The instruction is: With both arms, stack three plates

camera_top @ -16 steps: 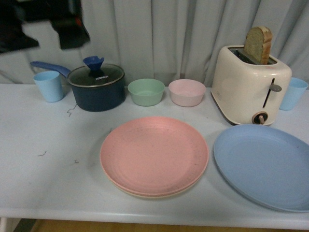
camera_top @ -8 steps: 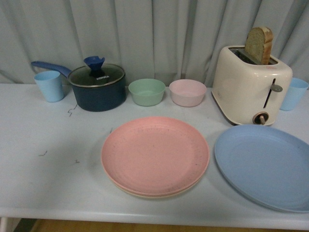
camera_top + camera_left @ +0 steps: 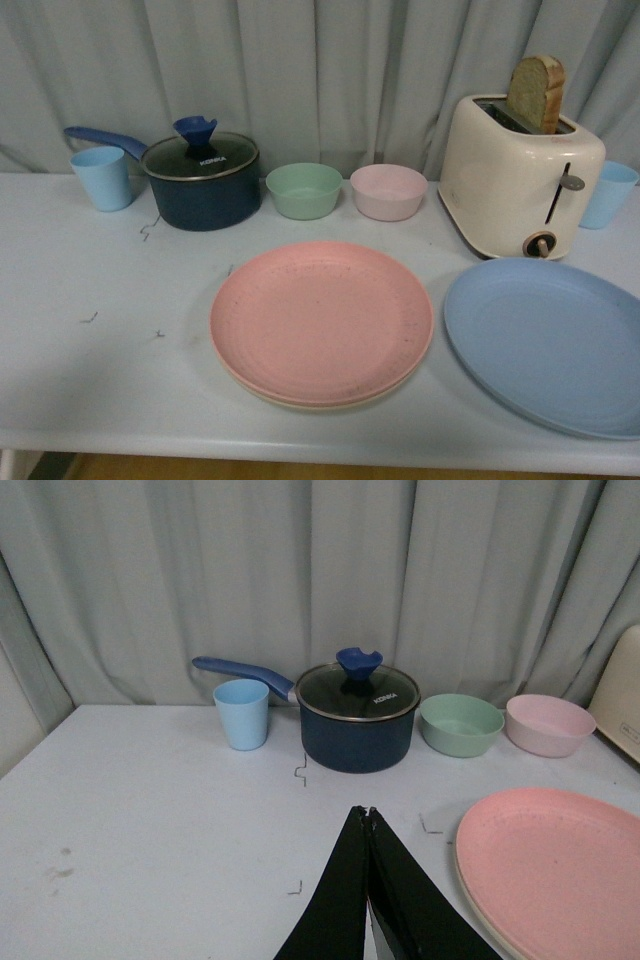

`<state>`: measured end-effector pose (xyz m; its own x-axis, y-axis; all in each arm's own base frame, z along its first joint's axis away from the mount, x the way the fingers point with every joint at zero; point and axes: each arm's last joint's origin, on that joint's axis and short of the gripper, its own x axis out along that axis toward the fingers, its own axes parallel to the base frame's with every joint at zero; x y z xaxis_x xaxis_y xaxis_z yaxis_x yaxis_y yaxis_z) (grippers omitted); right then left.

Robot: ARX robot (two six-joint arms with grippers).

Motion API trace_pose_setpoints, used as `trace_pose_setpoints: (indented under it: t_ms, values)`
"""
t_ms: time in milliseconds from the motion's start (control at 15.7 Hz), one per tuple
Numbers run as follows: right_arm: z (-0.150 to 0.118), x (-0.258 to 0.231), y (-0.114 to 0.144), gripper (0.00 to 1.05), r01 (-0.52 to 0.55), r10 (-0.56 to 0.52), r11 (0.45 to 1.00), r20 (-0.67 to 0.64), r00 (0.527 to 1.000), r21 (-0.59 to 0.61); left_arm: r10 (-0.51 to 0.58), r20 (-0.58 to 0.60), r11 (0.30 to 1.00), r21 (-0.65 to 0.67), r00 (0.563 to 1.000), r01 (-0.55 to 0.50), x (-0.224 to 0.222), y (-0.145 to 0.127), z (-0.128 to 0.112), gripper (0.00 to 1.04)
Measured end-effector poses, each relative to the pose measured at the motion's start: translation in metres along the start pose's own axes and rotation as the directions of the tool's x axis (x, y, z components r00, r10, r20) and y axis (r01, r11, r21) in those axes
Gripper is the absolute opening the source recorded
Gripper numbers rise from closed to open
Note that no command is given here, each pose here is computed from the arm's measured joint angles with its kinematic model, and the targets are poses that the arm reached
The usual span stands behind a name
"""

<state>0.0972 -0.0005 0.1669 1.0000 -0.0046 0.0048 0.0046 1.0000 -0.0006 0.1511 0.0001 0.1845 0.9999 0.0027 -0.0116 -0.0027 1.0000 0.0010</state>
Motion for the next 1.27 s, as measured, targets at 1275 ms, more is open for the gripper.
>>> trace_pose_setpoints:
  t_ms: [1275]
  values:
    - [0.0,0.0,0.0,0.98,0.0,0.0,1.0,0.0,1.0,0.0,-0.002,-0.002,1.0,0.0,1.0,0.002,-0.046,0.0,-0.018,0.02]
